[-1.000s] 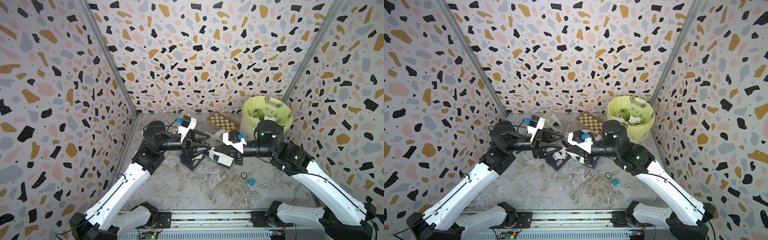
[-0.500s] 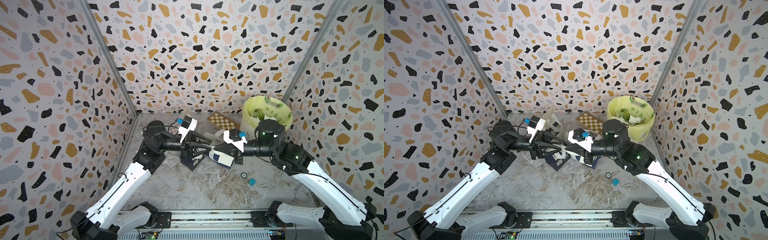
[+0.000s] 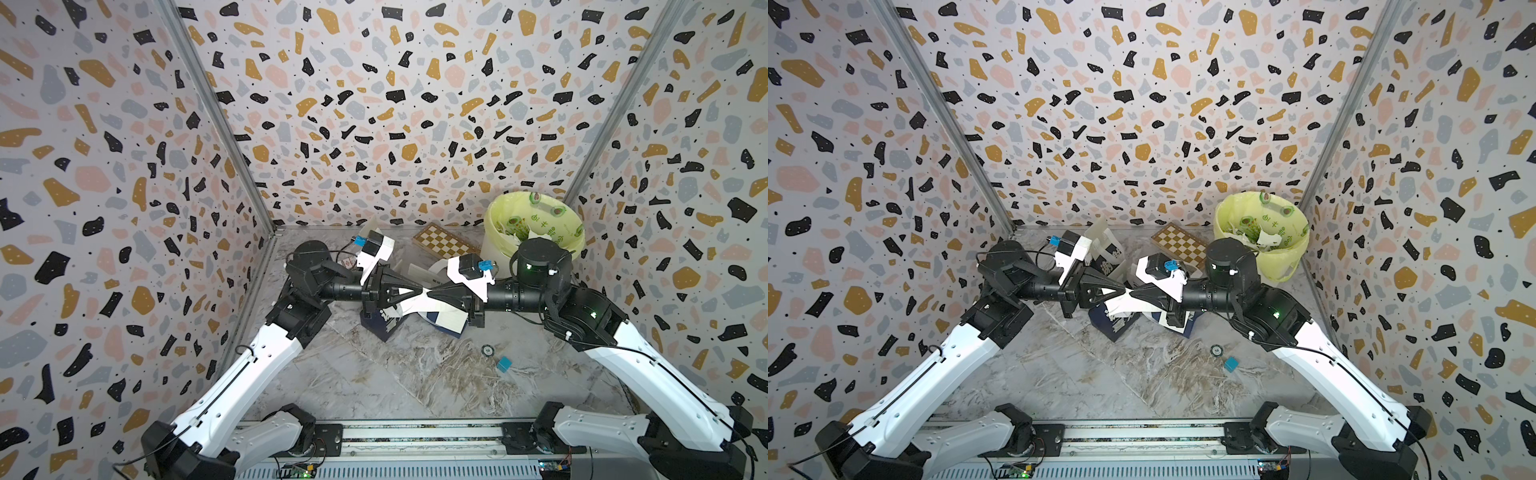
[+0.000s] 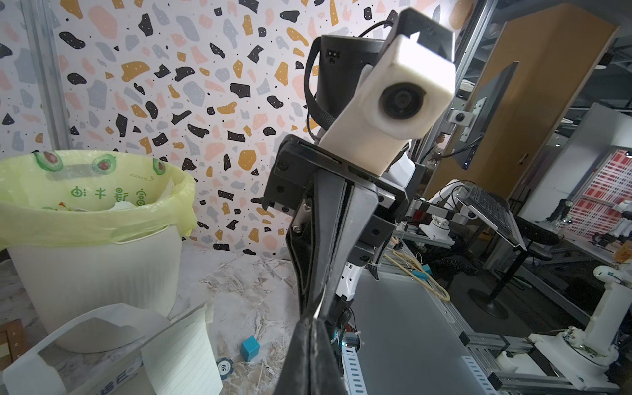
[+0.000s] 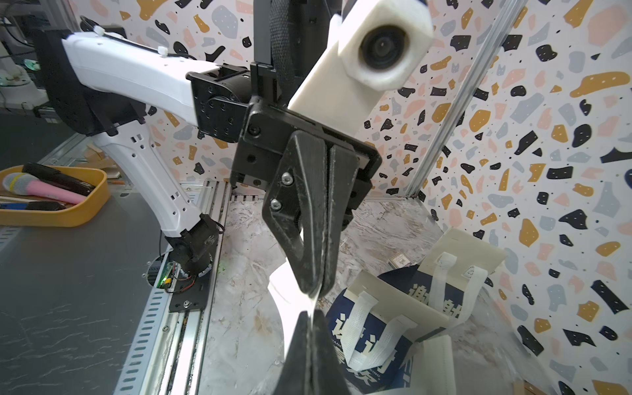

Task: Shred takeout receipts and throw away
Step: Shred the takeout receipt.

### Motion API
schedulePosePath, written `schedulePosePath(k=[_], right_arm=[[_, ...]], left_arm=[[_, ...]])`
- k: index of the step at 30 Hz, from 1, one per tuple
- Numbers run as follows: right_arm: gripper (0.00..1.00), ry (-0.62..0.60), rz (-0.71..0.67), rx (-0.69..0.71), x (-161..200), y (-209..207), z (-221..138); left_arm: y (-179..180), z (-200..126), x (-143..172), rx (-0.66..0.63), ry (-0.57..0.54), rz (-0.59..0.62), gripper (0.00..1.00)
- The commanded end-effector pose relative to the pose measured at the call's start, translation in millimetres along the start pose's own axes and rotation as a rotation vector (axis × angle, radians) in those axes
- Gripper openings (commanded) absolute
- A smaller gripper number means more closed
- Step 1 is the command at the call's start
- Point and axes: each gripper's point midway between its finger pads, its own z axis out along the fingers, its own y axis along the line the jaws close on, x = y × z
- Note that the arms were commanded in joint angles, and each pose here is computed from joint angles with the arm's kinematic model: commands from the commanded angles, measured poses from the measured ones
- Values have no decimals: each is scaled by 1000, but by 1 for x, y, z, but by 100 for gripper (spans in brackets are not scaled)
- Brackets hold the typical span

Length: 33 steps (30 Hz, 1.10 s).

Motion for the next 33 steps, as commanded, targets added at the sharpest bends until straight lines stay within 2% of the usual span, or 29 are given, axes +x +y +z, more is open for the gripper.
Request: schedulePosePath(k=[1,5,8,14,19,22,26,29,33], right_arm=[[0,19,-88,60,-9,-1,0],[0,103,-267,149,-8,5,9],[0,161,-429,229,-10,8,13],[0,232,-729,335,-15,10,15],[0,192,-912,325,-24,28,13],[0,107,-876,242,-34,46,10],[0,-94,-631,159,-67,62,2],[0,-229,-452,178,-90,47,-12],[0,-285,-296,277,-93,5,-31]], left_arm=[[4,0,-16,-40,-38,-35,0],[21,-2,-15,-140,-68,-192,0],[27,-4,-7,-186,-57,-264,0],[25,-8,0,-225,-20,-284,0],[37,-10,6,-278,-8,-312,0],[54,-14,9,-371,-16,-311,0],[77,-23,14,-500,-12,-304,0],[82,-25,14,-533,-20,-300,0],[81,-24,9,-524,-35,-286,0]])
